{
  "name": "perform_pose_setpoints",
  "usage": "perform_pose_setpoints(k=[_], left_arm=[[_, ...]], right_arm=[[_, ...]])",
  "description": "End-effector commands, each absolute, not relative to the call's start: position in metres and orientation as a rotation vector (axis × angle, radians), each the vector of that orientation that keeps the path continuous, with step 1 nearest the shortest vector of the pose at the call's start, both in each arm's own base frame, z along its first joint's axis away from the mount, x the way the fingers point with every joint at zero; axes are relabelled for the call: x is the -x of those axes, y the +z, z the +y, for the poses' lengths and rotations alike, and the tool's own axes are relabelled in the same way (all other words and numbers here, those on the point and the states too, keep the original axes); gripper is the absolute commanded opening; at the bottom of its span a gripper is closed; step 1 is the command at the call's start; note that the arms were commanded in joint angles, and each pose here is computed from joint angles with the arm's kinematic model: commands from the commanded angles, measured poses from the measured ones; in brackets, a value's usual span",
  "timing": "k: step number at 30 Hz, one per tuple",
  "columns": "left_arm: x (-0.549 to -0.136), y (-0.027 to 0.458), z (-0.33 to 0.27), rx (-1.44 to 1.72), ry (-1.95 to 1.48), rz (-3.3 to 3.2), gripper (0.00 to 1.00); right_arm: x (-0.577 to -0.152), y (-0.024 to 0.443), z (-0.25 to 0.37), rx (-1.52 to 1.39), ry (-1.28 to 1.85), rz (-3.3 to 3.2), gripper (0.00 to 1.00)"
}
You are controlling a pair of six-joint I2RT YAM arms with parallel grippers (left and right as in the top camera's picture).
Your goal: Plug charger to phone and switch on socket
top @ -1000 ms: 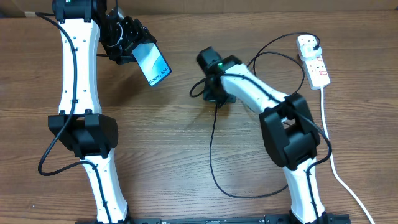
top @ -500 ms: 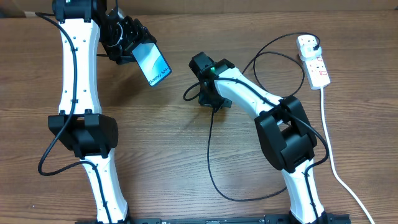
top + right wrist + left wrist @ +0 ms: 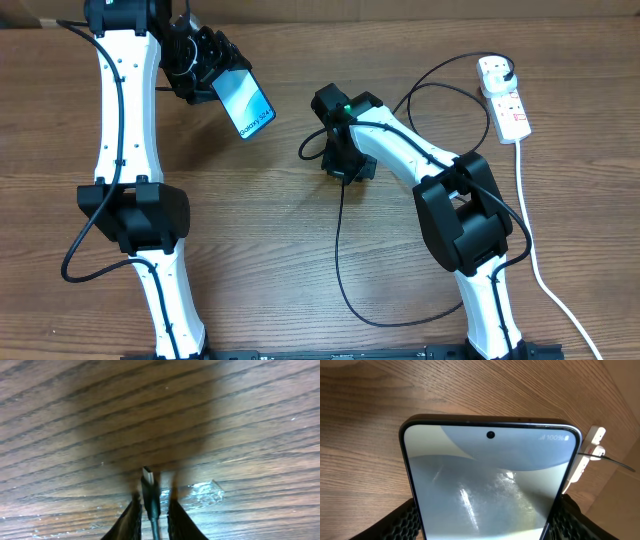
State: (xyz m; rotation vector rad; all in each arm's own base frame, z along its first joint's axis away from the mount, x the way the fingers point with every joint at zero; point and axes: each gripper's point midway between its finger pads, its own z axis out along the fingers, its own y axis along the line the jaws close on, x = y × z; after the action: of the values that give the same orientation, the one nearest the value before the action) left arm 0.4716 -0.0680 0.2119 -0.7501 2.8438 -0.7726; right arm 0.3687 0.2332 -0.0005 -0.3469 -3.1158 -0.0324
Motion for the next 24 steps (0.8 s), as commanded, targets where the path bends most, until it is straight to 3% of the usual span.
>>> perform_pose_setpoints(k=[1, 7, 14, 19, 24], left_arm=[[-0.473, 0.22, -0.073, 0.747, -0.819, 2.82, 0.04], [-0.473, 0.22, -0.073, 0.747, -0.818, 2.821, 0.04], [-0.472, 0.22, -0.073, 0.751, -0.818, 2.827, 0.04], [-0.472, 0.223, -0.079, 0.74, -0.874, 2.821, 0.04], [-0.473, 0.228, -0.084, 0.721, -0.935, 2.808, 0.04]], right_arm=[[-0.341, -0.05, 0.222, 0.343, 0.075, -2.981, 0.14], [-0.355, -0.052, 0.225, 0.336, 0.056, -3.041, 0.04], [-0.367, -0.044, 0.239, 0.146, -0.081, -3.068, 0.04], [-0.372, -0.004, 0.273, -0.256, -0.48, -3.012, 0.04], [-0.367, 0.056, 0.284, -0.436, -0.82, -2.937, 0.04]])
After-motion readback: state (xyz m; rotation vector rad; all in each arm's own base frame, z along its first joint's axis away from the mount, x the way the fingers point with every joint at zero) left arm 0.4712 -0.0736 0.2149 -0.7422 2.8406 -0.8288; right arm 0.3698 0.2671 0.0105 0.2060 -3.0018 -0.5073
